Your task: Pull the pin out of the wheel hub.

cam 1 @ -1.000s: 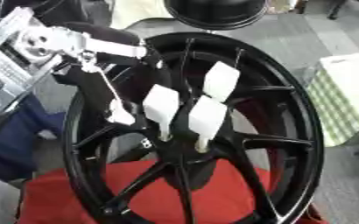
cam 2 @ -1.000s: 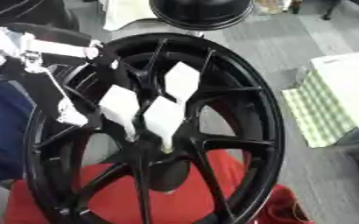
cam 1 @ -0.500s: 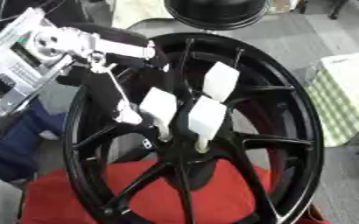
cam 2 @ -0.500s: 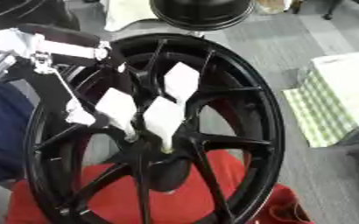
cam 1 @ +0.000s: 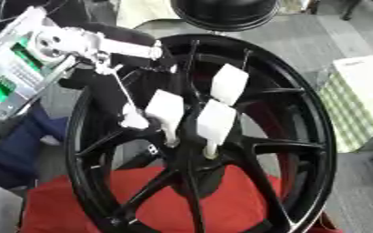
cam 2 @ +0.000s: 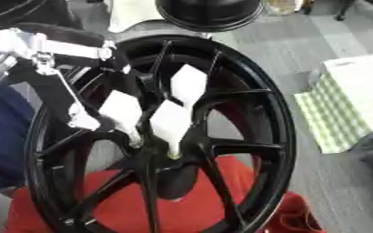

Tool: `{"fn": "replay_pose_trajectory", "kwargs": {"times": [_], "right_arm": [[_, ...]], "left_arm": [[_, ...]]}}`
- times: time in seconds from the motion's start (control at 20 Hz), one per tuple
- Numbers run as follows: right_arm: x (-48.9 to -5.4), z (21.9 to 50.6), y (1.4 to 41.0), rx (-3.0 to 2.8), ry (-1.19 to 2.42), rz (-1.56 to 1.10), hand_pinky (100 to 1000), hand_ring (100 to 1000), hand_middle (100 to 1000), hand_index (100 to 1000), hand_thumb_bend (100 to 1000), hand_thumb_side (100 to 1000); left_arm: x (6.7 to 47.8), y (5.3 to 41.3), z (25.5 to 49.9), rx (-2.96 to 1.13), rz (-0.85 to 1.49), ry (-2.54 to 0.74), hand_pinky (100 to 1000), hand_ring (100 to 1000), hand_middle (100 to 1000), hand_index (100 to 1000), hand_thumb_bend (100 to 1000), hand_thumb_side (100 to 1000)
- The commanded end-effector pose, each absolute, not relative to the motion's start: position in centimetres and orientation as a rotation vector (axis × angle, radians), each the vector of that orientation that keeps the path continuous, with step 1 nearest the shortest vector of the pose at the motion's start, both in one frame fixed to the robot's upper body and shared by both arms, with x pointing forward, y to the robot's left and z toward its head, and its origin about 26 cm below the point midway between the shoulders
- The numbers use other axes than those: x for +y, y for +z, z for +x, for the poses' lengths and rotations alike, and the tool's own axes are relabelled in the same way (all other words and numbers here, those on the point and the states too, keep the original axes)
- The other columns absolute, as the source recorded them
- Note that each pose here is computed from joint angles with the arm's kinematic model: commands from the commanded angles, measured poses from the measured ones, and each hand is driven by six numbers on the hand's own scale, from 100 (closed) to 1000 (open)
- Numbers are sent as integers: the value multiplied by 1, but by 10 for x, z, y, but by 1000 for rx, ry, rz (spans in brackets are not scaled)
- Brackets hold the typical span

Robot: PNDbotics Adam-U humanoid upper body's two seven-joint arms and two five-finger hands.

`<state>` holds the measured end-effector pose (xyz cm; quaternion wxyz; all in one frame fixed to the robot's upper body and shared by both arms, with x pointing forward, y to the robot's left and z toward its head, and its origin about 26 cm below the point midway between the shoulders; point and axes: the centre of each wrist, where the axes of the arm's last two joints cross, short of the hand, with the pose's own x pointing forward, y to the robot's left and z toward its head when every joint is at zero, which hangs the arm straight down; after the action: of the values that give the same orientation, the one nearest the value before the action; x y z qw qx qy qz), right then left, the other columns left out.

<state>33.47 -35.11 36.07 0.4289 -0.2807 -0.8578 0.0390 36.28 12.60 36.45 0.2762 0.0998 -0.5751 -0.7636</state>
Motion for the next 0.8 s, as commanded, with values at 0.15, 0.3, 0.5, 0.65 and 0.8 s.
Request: {"fn": "replay_pose_trajectory", "kwargs": {"times": [0.15, 0.3, 0.5, 0.65, 0.8], "right_arm": [[-356, 329, 371, -2165, 80, -720, 736, 650, 597, 699, 100, 707], [-359, 328, 370, -2161, 72, -725, 737, 650, 597, 699, 100, 705], [-364, 327, 368, -2152, 63, -743, 737, 650, 596, 699, 100, 706], [-370, 325, 367, -2142, 47, -766, 737, 649, 596, 699, 100, 705], [-374, 322, 367, -2141, 32, -783, 737, 649, 596, 700, 100, 706]], "left_arm": [[150, 408, 344, -1732, 387, -1948, 650, 511, 374, 420, 214, 100], [171, 425, 337, -1831, 434, -1846, 642, 508, 372, 418, 215, 104], [217, 441, 333, -1918, 517, -1647, 637, 508, 372, 421, 217, 108], [262, 443, 335, -1911, 623, -1475, 642, 515, 380, 431, 216, 110], [302, 439, 335, -1866, 736, -1345, 648, 527, 394, 450, 221, 103]]}}
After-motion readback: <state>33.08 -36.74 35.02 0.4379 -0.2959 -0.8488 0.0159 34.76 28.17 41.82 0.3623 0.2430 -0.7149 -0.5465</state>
